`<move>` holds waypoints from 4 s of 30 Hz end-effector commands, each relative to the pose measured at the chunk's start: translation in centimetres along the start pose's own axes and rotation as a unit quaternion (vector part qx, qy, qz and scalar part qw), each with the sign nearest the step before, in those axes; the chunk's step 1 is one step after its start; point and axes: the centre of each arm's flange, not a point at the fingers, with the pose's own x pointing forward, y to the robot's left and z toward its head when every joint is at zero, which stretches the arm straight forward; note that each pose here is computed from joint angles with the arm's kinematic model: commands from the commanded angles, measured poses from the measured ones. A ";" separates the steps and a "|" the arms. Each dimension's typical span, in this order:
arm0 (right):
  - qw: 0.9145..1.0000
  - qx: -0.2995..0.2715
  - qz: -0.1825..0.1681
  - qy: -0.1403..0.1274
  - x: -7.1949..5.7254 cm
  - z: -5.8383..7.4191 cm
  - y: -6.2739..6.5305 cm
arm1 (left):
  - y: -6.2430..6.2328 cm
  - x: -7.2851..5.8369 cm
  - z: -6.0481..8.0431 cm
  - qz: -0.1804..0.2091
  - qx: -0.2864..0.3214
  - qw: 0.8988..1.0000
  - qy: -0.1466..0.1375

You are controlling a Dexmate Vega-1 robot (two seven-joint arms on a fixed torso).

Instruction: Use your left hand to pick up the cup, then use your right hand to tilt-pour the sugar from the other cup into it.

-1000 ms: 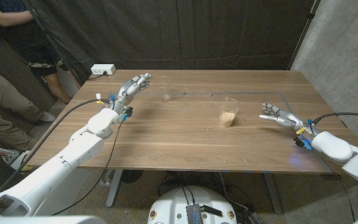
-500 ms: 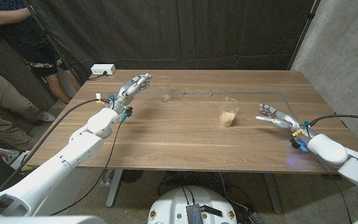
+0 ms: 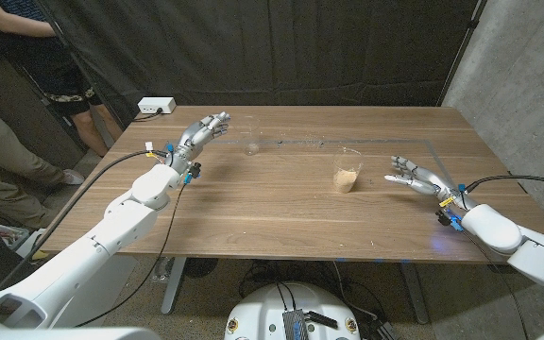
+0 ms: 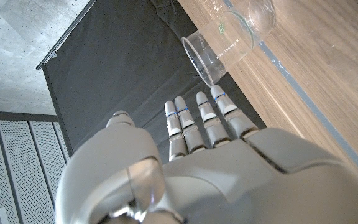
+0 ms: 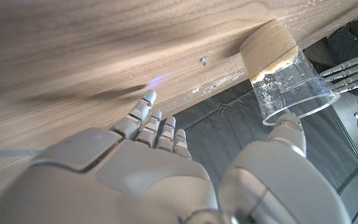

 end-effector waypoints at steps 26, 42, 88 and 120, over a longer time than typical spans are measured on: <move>1.000 0.000 0.004 -0.023 1.6 2.1 1.8 | 1.3 0.3 -0.3 -0.007 0.002 1.000 -0.005; 1.000 0.005 0.000 -0.030 1.5 3.1 2.8 | 1.6 0.5 -0.6 -0.015 0.001 1.000 -0.005; 0.999 0.001 0.003 -0.049 3.3 4.0 5.0 | 1.8 0.6 -0.2 -0.022 0.012 1.000 -0.009; 0.998 0.020 0.013 -0.056 4.8 5.5 6.7 | 2.2 0.4 -0.8 -0.024 0.007 1.000 -0.008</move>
